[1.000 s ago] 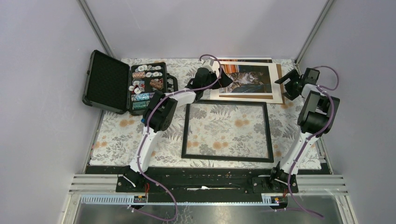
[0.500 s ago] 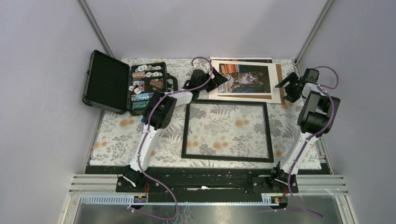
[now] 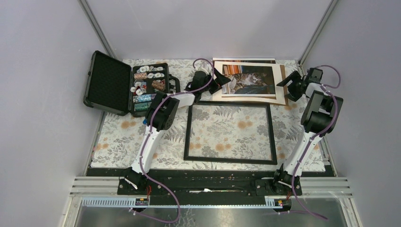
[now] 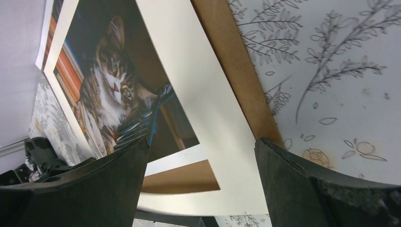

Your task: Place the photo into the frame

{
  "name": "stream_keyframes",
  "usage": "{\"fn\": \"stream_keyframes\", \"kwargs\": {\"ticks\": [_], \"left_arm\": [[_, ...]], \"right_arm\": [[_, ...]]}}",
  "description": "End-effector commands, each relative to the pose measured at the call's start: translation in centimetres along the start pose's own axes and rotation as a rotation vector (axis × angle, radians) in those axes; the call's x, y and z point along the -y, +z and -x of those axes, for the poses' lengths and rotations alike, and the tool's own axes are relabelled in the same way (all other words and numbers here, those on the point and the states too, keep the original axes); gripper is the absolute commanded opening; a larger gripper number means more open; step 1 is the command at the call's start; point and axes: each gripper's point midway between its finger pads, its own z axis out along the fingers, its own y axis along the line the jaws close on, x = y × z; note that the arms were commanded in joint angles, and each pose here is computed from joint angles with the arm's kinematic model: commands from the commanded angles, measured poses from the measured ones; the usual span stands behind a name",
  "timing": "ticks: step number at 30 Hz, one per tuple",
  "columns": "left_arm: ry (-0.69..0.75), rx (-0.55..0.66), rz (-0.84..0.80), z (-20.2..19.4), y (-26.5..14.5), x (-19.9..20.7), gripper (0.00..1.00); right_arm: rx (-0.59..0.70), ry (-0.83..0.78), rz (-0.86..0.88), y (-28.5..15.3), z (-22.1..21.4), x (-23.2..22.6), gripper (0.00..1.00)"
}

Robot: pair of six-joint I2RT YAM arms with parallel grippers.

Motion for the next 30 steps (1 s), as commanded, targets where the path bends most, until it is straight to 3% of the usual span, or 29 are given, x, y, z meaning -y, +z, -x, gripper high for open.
{"fn": "stream_keyframes", "kwargs": {"ticks": [1, 9, 16, 26, 30], "left_arm": [[-0.05, -0.065, 0.057, -2.4, 0.2, -3.3, 0.96], [-0.073, -0.09, 0.05, -2.9, 0.5, -3.6, 0.96], [-0.07, -0.095, 0.037, -2.8, 0.4, -3.2, 0.96], [-0.075, -0.098, 0.034, -3.0, 0.4, -3.2, 0.96], [-0.076, -0.099, 0.031, -2.9, 0.3, -3.0, 0.96]], "right_arm": [[-0.107, 0.014, 0.075, 1.5, -2.7, -1.4, 0.89], [-0.09, -0.001, 0.222, -2.1, -3.0, -5.2, 0.9], [-0.087, 0.075, 0.258, -2.9, -3.2, -4.8, 0.93], [0.025, 0.169, 0.468, -6.8, -2.1, -6.6, 1.0], [0.064, 0.227, 0.461, -7.3, -2.3, -5.7, 1.0]]}}
